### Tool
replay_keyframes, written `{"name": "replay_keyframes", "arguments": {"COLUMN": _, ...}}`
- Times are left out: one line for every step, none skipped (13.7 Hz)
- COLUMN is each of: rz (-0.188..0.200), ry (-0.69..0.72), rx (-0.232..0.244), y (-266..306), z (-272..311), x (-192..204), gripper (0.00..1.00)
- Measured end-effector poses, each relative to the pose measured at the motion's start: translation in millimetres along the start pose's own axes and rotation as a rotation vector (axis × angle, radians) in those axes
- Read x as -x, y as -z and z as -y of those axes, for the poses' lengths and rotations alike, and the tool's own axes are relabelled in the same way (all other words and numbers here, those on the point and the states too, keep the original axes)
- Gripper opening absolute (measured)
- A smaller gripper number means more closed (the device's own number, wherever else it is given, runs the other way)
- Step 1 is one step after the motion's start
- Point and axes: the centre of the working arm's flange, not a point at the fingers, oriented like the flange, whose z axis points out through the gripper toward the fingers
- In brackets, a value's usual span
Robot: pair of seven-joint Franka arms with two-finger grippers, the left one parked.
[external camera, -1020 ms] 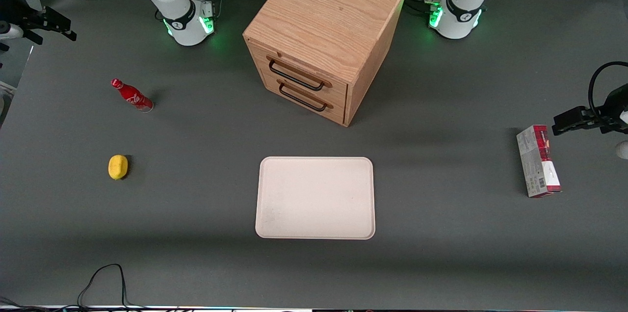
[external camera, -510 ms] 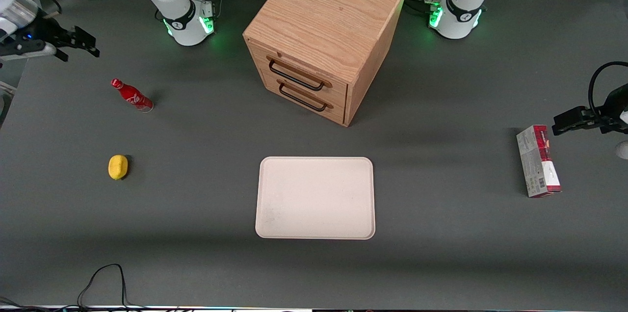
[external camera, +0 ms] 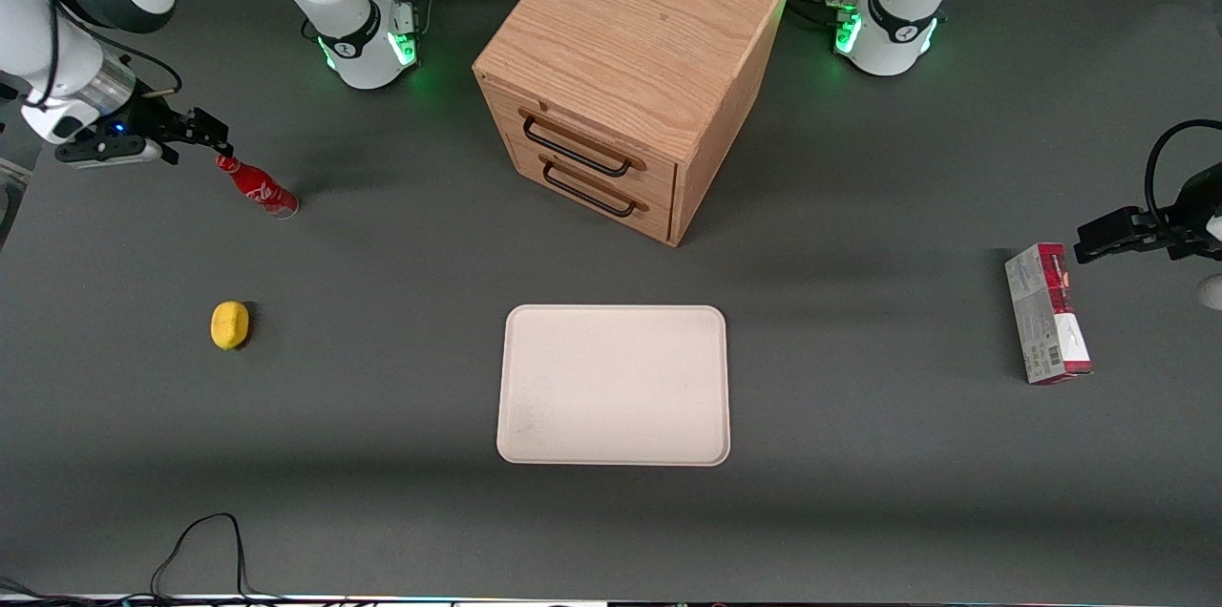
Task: Place coke bottle on tray
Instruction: 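Lower the open right gripper around the bottle's body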
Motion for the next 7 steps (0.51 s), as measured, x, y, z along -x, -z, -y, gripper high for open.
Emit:
{"name": "replay_keyframes", "arguments": {"rz": -0.001, "ry": 0.000, "rx": 0.001, "y": -7, "z": 1, "x": 0, "gripper": 1.00}}
{"name": "replay_keyframes", "arguments": {"rz": -0.001, "ry": 0.002, "rx": 0.001, "y": -14, "z": 2, "x": 1, "gripper": 1.00}}
{"name": "replay_keyframes", "arguments": {"rz": 0.000, "ry": 0.002, "rx": -0.001, "y": -21, "z": 4, "x": 3, "gripper": 1.00}}
{"name": "replay_keyframes", "arguments": {"rz": 0.007, "ry": -0.005, "rx": -0.009, "y": -28, "z": 2, "x": 7, "gripper": 1.00}}
{"name": "replay_keyframes", "arguments": {"rz": 0.009, "ry": -0.012, "rx": -0.020, "y": -34, "z": -1, "x": 12, "gripper": 1.00}}
{"name": "replay_keyframes", "arguments": {"rz": 0.006, "ry": -0.013, "rx": -0.029, "y": -38, "z": -5, "x": 16, "gripper": 1.00}}
{"name": "replay_keyframes", "arguments": {"rz": -0.003, "ry": -0.010, "rx": -0.032, "y": -41, "z": -7, "x": 18, "gripper": 1.00}}
